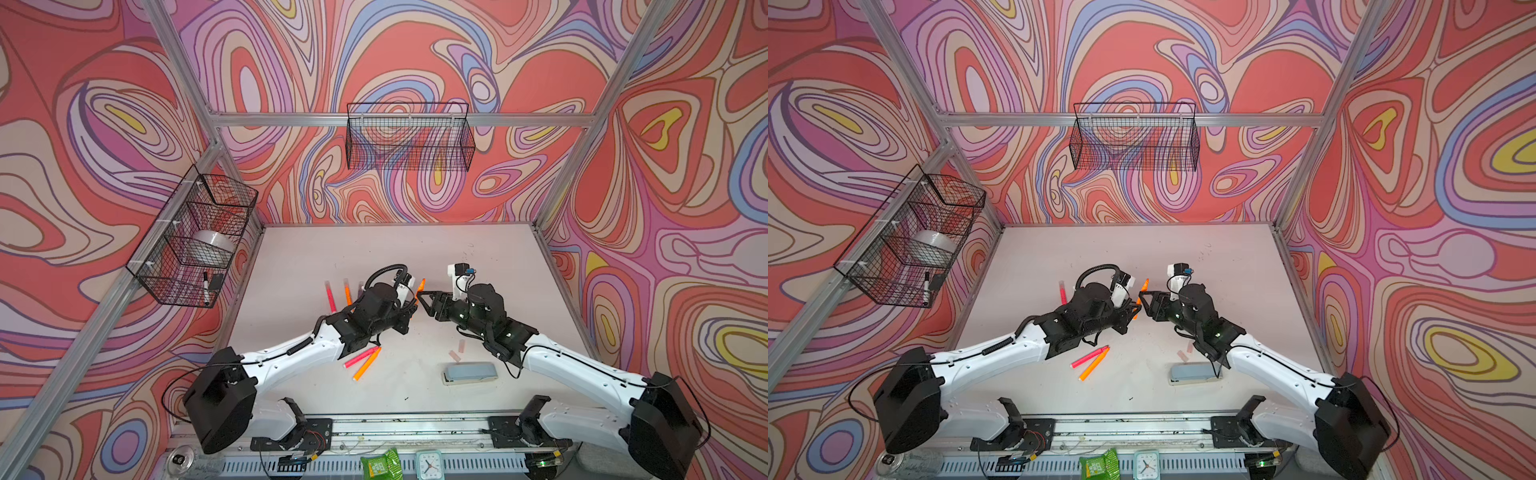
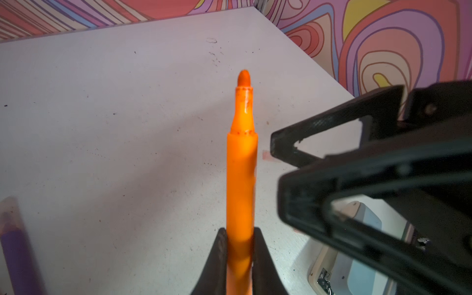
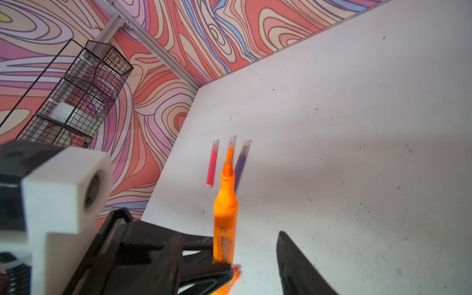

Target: Insert the pens into the pen caps

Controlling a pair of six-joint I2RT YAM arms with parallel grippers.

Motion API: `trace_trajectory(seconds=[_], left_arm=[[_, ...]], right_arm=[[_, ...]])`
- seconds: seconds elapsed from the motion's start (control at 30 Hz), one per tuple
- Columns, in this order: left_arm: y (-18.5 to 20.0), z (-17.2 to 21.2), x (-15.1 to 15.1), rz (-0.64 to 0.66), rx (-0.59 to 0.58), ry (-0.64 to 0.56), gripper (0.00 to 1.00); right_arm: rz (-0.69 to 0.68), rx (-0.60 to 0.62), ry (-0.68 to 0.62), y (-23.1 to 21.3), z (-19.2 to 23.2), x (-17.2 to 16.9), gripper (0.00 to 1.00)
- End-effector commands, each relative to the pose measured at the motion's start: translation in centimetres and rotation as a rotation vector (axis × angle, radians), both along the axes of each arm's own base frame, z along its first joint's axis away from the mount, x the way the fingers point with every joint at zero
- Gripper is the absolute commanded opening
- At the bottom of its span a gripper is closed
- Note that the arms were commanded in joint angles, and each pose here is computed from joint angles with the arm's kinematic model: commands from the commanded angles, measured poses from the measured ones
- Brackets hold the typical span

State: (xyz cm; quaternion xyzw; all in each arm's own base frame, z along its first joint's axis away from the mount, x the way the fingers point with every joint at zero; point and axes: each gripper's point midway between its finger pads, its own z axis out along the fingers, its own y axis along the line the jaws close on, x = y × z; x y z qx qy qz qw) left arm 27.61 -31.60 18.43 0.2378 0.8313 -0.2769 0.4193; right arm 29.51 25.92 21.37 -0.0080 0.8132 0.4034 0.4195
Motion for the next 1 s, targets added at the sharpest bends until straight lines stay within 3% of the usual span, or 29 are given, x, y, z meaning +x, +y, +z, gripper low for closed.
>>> trace_trajectory(seconds=[0.0,0.33,0.8,0.97], left_arm=[[-0.9,1.8,-1.2,-0.065,-0.032,-0.071,0.05],[-1.6,1.8,-1.9,-0.096,-0.037,-0.064,0.05],[-2.3,0.7,-1.7,-0.104,-0.013,-0.029,0.05],[-2.2,0.8,-1.7,-0.1,-0.016,-0.031,0.05]], right_arm=[[0.03,0.022,0.01,0.6,-0.4,0.0,0.59],[0.035,0.02,0.01,0.9,-0.6,0.2,0.41],[0.028,0.018,0.0,0.7,-0.3,0.2,0.4],[0.036,0.021,0.008,0.9,-0.6,0.1,0.22]])
